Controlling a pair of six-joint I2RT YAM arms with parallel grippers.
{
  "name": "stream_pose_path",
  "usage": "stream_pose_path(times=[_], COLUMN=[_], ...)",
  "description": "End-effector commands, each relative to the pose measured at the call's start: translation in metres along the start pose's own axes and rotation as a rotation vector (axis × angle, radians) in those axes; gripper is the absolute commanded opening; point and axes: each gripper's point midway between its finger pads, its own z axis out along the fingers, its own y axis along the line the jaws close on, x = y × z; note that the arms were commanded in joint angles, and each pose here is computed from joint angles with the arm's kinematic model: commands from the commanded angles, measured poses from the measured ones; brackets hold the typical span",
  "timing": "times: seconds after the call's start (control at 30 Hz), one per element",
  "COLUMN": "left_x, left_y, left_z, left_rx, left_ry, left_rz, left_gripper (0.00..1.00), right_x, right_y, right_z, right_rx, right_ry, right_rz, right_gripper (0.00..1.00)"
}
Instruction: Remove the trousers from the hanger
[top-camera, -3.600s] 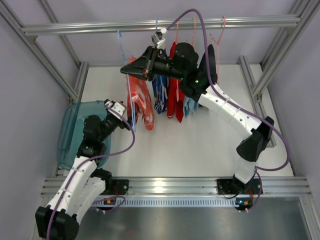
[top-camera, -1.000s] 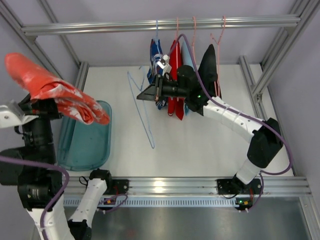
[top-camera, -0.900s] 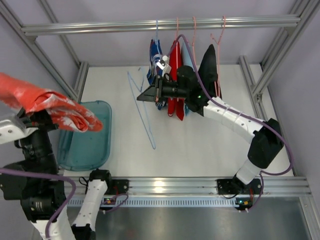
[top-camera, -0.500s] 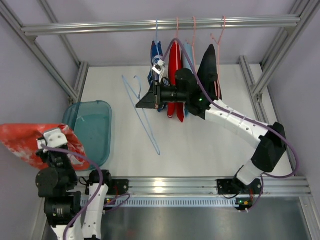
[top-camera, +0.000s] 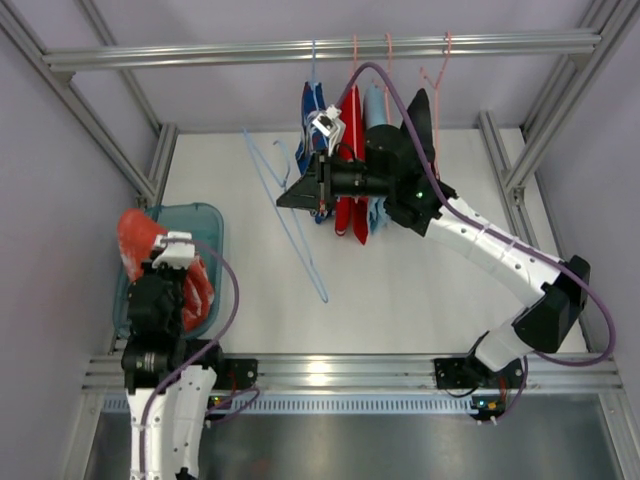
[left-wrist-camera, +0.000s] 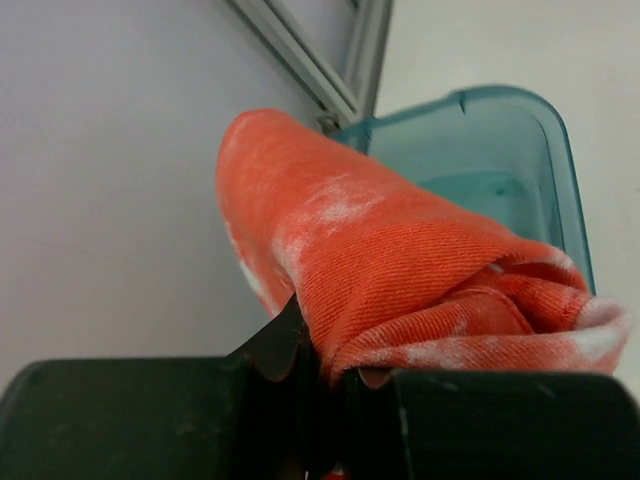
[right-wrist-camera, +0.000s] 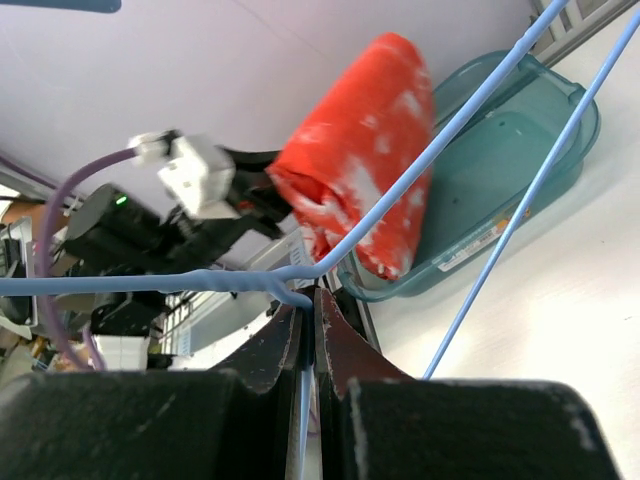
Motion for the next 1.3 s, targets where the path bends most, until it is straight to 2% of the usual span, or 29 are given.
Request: stream_pose_path(times=[0.0,0.03,0.1,0.13,0.17,0.2,0.3,0.43,0.53,0.6,0.77,0.8,0.83,0.9,1.03,1.1,1.27], left_x=[-0.014,0.003,0.024,0.041,0.045,0.049,0.064,0.102,0.113,0.106,0.054,0.045,0.028,0.019,-0.012,-0.022,-0.073], left_y=[-0.011,-0.022,-0.025,-0.038,-0.045,-0.051,-0.075,-0.101,-0.093,-0.083,-0.071,-0.073,-0.072,-0.077,-0.069,-0.069,-0.066], left_z=[0.034,0.050,0.069,0.082,0.091,0.097,0.118,0.141,0.156,0.162,0.147,0.141,0.133,0.119,0.096,0.088,0.067], left_rx=[0.010,0.027,-0.033,-0.004,0.006,0.017,0.075,0.134,0.119,0.121,0.197,0.234,0.259,0.315,0.351,0.372,0.461], left_ry=[-0.025,0.071,0.172,0.250,0.258,0.276,0.336,0.499,0.562,0.540,0.348,0.311,0.249,0.231,0.164,0.145,0.004], left_rz=[-0.058,-0.040,-0.059,-0.033,-0.037,-0.051,-0.056,-0.067,-0.151,-0.221,-0.268,-0.266,-0.278,-0.293,-0.316,-0.332,-0.374], left_gripper=[0.00,0.00,0.00,0.01,0.05,0.16,0.27,0.33,0.40,0.51,0.78,0.88,0.91,0.98,0.98,0.98,0.98], right_x=[-0.029,-0.031,-0.033,-0.033,-0.033,-0.034,-0.034,-0.039,-0.043,-0.043,-0.040,-0.034,-0.034,-0.028,-0.020,-0.018,-0.028], right_y=[0.039,0.042,0.043,0.042,0.043,0.043,0.042,0.048,0.055,0.059,0.077,0.074,0.082,0.079,0.084,0.083,0.084], right_z=[-0.016,-0.019,-0.023,-0.024,-0.025,-0.027,-0.031,-0.040,-0.048,-0.054,-0.082,-0.085,-0.095,-0.103,-0.133,-0.143,-0.187], right_rx=[-0.054,-0.057,-0.045,-0.038,-0.035,-0.031,-0.020,-0.014,-0.013,-0.007,-0.013,-0.005,-0.011,0.009,0.047,0.062,0.119], right_ry=[-0.076,-0.082,-0.083,-0.082,-0.082,-0.083,-0.079,-0.093,-0.101,-0.100,-0.117,-0.107,-0.122,-0.121,-0.126,-0.127,-0.196], right_rz=[-0.101,-0.122,-0.136,-0.154,-0.161,-0.164,-0.170,-0.193,-0.213,-0.222,-0.308,-0.306,-0.338,-0.355,-0.417,-0.416,-0.380], right_gripper=[0.00,0.00,0.00,0.00,0.00,0.00,0.00,0.00,0.00,0.00,0.00,0.00,0.00,0.00,0.00,0.00,0.00])
